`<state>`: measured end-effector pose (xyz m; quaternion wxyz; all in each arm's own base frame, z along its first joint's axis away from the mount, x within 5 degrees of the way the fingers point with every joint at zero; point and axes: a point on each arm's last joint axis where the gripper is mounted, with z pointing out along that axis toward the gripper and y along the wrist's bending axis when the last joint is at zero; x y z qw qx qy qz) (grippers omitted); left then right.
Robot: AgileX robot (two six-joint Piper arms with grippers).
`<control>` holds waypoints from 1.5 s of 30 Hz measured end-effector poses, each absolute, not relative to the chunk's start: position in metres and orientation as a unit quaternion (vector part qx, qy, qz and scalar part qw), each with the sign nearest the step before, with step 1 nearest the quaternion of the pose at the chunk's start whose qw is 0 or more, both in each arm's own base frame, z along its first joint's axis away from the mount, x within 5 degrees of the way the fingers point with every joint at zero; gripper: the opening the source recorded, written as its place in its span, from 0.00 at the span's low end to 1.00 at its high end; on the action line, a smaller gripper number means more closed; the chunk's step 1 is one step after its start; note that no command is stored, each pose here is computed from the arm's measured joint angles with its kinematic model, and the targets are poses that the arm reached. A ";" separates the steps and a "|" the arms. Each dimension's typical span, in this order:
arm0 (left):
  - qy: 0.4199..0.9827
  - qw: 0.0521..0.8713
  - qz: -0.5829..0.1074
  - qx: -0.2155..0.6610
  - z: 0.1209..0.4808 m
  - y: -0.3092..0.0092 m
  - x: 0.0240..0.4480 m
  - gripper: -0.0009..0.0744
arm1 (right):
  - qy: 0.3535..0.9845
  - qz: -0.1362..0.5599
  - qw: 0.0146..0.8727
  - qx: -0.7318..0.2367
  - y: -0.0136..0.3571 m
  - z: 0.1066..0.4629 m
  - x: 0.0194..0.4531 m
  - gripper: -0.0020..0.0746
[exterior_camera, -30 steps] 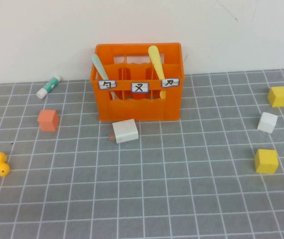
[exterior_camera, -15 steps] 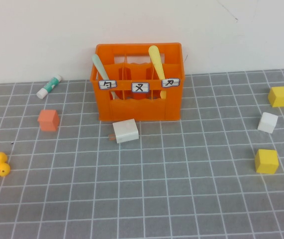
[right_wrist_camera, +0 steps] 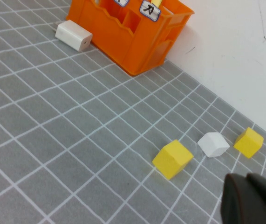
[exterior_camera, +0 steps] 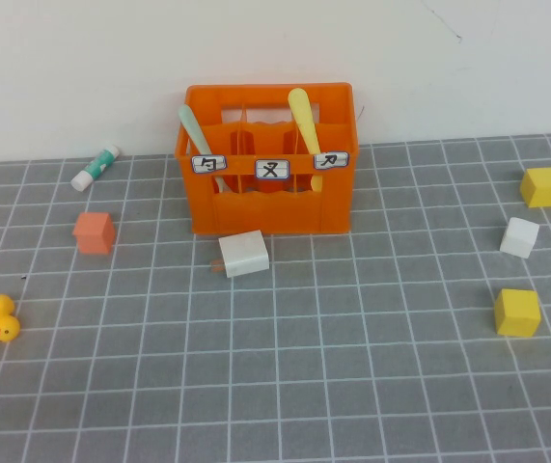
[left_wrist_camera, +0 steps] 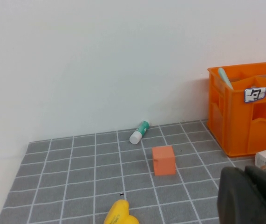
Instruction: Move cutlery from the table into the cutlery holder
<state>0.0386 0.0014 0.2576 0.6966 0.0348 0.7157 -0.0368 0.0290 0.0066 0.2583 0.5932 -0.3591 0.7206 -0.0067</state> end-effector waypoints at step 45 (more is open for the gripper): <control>0.802 0.594 -0.052 -0.020 0.173 -0.003 0.052 0.01 | 0.721 -0.006 0.593 -0.358 0.007 0.258 0.029 0.02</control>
